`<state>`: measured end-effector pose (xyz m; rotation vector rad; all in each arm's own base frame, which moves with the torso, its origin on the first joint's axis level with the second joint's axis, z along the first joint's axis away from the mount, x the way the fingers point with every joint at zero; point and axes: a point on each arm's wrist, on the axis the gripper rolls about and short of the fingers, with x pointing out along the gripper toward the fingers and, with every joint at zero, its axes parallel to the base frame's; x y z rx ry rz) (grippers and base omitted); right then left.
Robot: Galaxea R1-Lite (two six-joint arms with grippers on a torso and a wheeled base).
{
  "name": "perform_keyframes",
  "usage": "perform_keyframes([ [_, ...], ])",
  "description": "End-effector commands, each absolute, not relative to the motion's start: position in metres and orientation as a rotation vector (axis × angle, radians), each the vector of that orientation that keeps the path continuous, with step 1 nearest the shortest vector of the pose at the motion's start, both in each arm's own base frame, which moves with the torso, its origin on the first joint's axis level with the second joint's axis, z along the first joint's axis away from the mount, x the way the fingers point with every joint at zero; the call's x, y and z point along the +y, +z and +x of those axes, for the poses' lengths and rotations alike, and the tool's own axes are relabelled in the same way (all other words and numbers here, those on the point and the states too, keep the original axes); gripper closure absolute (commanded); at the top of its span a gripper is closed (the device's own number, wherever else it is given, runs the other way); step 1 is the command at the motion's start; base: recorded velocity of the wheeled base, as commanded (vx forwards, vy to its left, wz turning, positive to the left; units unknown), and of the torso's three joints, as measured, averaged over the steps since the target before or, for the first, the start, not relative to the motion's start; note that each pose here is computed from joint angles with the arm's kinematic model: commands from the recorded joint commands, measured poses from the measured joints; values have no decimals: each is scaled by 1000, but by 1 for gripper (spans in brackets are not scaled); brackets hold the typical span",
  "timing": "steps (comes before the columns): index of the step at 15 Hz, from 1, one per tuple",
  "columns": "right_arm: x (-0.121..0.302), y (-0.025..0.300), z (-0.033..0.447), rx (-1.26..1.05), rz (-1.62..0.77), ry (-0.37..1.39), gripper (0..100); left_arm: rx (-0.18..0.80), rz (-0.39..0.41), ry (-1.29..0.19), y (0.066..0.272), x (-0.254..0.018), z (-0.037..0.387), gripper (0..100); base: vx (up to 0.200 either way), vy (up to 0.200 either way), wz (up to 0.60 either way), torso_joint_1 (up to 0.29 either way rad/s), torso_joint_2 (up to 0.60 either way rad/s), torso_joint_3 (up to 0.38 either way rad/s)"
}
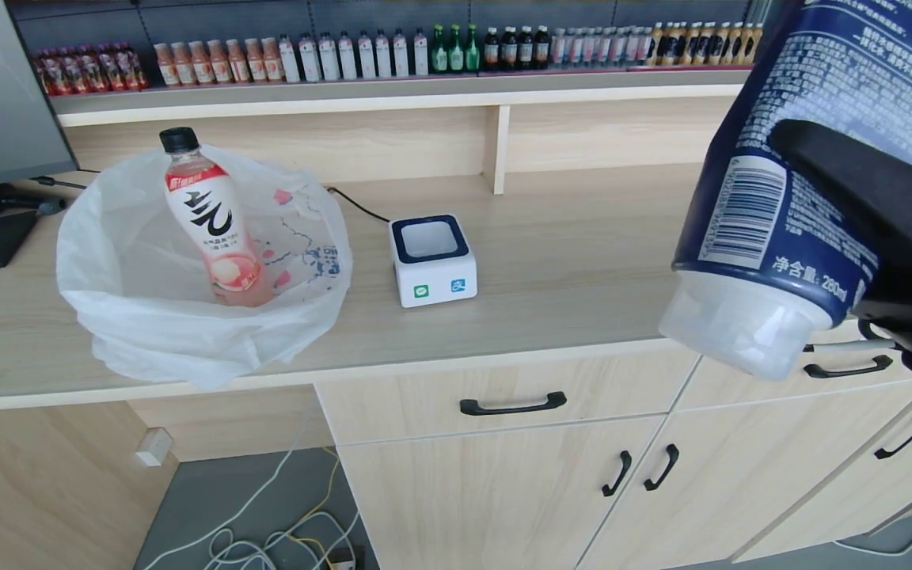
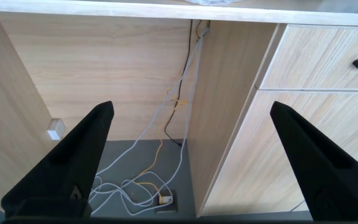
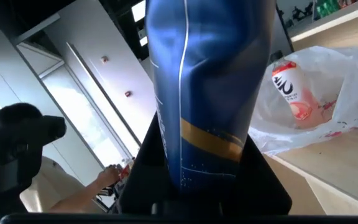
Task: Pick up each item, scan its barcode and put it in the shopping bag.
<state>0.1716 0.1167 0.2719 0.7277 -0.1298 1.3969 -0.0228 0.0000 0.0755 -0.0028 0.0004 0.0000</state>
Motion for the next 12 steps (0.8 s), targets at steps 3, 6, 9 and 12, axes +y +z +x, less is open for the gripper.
perform_keyframes([
  [3,115,264,153,-101,726,1431,100,0,-3,0,75,0,-23,0,0,0,0,0,0,0],
  [6,122,254,145,-90,680,1455,100,0,-3,-2,75,0,-23,0,0,0,0,0,0,0],
  [9,123,247,142,-54,684,1461,100,0,-3,0,75,0,-23,0,0,0,0,0,0,0],
  [12,122,239,141,-20,690,1452,100,0,-3,-2,75,0,-23,0,0,0,0,0,0,0],
])
